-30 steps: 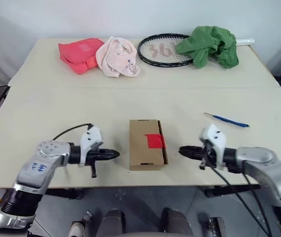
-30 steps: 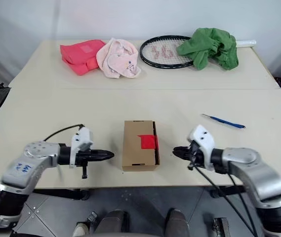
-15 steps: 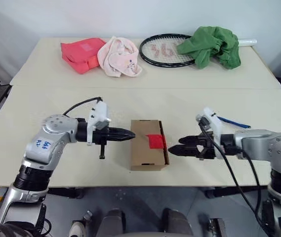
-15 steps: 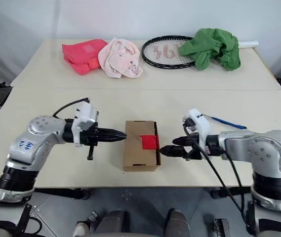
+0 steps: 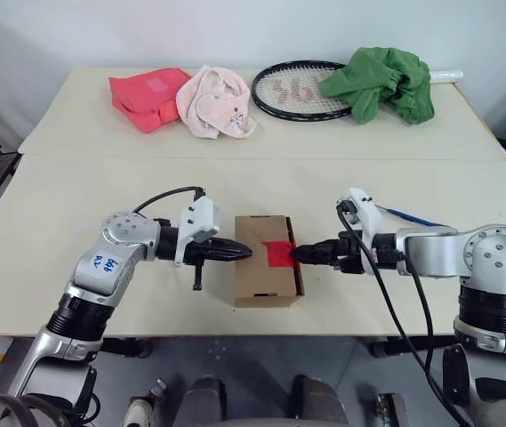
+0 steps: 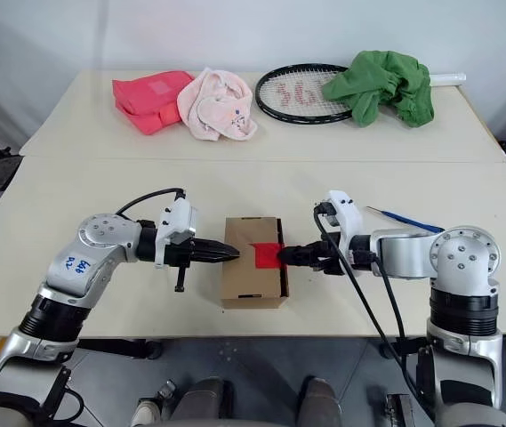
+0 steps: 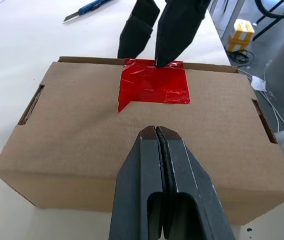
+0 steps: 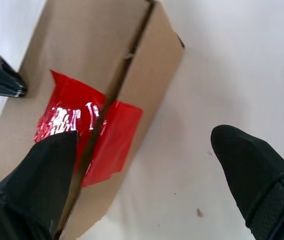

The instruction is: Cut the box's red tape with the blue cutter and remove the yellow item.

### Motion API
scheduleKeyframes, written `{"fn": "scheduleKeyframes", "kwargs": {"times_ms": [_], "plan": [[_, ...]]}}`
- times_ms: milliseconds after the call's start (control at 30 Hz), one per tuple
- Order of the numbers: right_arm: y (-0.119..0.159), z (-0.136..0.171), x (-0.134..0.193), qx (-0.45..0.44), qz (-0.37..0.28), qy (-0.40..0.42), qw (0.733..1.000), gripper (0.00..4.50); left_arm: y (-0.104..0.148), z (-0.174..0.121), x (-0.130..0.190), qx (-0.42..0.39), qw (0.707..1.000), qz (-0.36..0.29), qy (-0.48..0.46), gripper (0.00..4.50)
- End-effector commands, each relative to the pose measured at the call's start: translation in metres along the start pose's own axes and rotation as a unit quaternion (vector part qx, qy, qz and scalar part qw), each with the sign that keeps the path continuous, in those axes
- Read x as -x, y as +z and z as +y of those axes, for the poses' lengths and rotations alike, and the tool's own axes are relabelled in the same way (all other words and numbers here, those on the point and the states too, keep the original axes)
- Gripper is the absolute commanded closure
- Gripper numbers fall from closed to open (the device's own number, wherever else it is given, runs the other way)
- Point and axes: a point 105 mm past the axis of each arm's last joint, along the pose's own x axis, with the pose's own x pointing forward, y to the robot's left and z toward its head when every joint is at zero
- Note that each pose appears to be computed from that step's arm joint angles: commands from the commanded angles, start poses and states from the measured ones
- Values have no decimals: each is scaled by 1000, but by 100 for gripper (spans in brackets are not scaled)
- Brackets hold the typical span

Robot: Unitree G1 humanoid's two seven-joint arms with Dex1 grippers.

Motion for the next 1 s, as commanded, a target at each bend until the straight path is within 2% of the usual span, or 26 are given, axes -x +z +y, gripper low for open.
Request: {"fn": "scheduleKeyframes", "kwargs": {"times_ms": [33,333,667,1000], "plan": [[3,-4,9,-6,-12,-6,1000,2,3,-4,-2,-14,1000,5,-5,450],[-5,-19,14,-16,-2,-35,999,2,2,-5,-7,-14,1000,9,-9,450],[-13,-5,0,26,35,-34,998,2,5,2,-21,-21,1000,3,2,450],[-14,-25,12,56,60,-104,991,2,-12,-2,-22,8,999,36,-3,450]]}}
